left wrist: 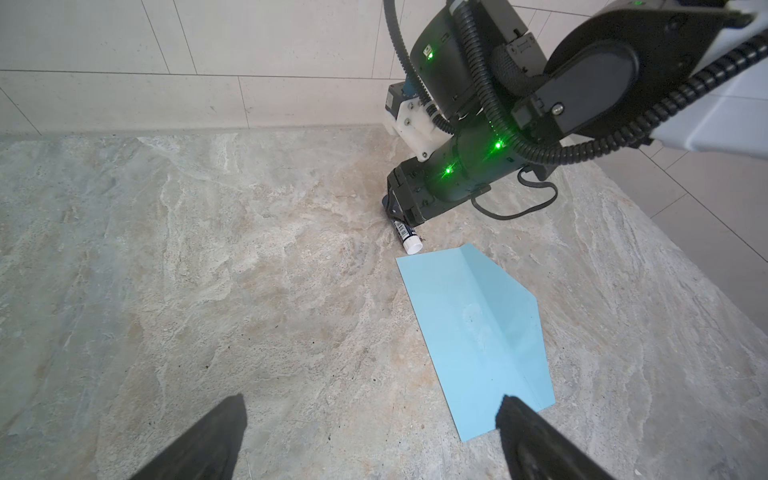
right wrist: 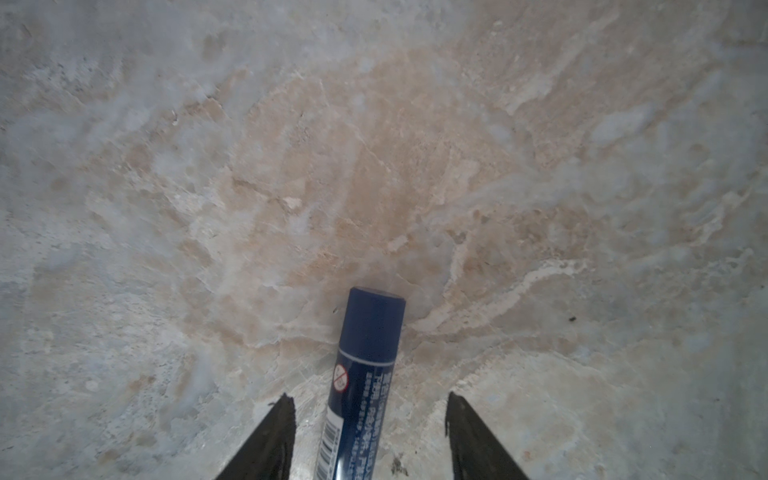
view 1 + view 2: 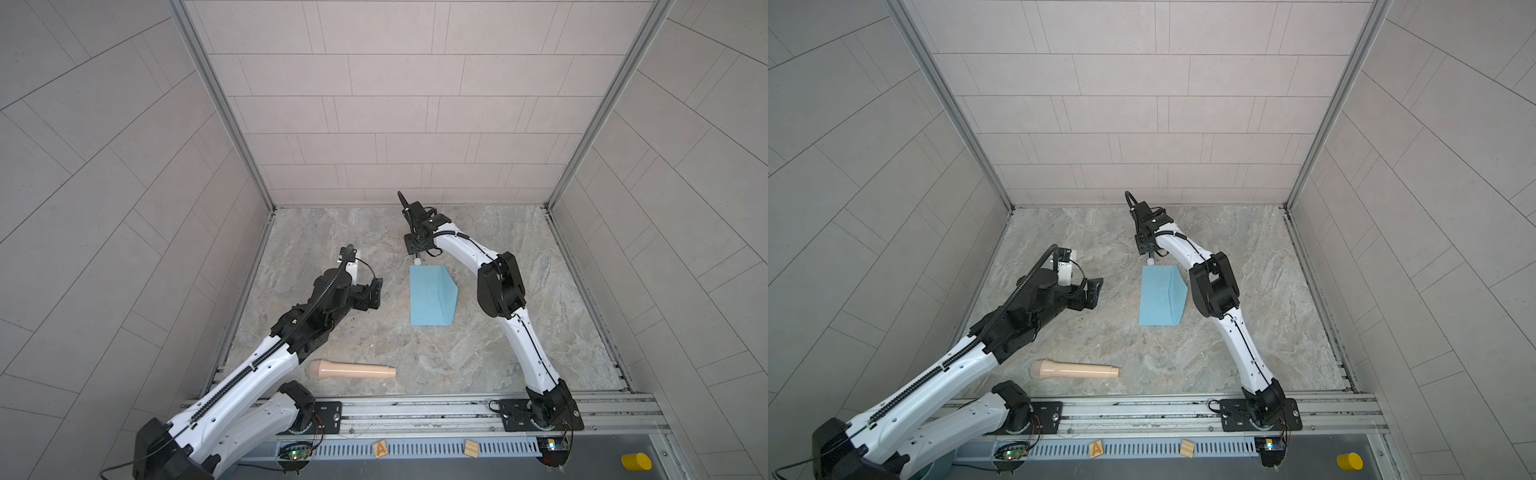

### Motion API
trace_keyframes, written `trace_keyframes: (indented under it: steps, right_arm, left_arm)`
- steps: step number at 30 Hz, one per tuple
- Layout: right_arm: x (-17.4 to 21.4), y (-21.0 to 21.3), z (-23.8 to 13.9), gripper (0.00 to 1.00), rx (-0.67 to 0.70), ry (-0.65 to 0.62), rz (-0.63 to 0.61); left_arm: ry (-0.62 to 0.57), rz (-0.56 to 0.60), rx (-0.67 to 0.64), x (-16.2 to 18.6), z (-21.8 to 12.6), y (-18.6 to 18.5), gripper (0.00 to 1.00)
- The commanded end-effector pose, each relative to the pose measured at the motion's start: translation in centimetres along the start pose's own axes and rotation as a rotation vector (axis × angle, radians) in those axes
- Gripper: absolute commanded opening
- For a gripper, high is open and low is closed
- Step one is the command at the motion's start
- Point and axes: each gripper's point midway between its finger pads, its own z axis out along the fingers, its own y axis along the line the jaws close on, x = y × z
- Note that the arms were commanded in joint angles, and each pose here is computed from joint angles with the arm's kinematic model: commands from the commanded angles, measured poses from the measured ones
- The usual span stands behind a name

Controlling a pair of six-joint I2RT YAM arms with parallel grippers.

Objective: Place the letter into the envelope and seal it
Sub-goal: 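Reach the right gripper to the blue glue stick and grasp it, then lift the glue stick with the right gripper toward the left gripper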

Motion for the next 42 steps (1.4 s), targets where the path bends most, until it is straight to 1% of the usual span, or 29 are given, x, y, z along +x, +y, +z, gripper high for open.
trace_keyframes:
  steps: [1,6,12,17,19,27,30,33,36,42]
  right_arm:
    - [0.5,-0.3,0.6,0.50,0.041,0.023,-0.002]
    - [0.6,-0.1,1.5,0.47,0.042,0.030,0.009]
    - [1.0,0.2,2.4,0.40,0.038,0.045,0.025]
    - [1.4,0.1,3.0,0.33,0.042,0.058,0.030]
    - [1.6,0.1,3.2,0.28,0.046,0.064,0.028]
    - [0.9,0.3,2.5,0.15,0.027,0.044,0.047]
    - [-0.5,0.6,1.0,0.14,-0.001,0.007,0.062]
    - [-2.4,0.7,-1.3,0.12,-0.032,-0.051,0.077]
    - [-4.5,0.8,-4.2,0.10,-0.069,-0.116,0.097]
    - [-7.9,0.9,-11.9,0.07,-0.187,-0.242,0.165]
  left_arm:
    - [0.006,-0.004,-0.006,0.4,-0.2,0.3,1.00]
    - [0.006,-0.006,-0.010,0.4,-0.2,0.4,1.00]
    - [0.008,-0.004,-0.010,0.5,-0.1,0.4,1.00]
    - [0.012,-0.004,-0.013,0.7,-0.1,0.5,1.00]
    - [0.010,-0.005,-0.013,0.7,-0.1,0.5,1.00]
    - [0.009,-0.004,-0.011,0.6,-0.2,0.4,1.00]
    - [0.012,-0.001,-0.005,0.6,-0.2,0.4,1.00]
    - [0.006,-0.005,0.001,0.5,-0.3,0.3,1.00]
    - [-0.009,-0.009,0.015,0.2,-0.4,0.0,1.00]
    - [-0.056,-0.026,0.090,-0.8,-0.9,-1.2,1.00]
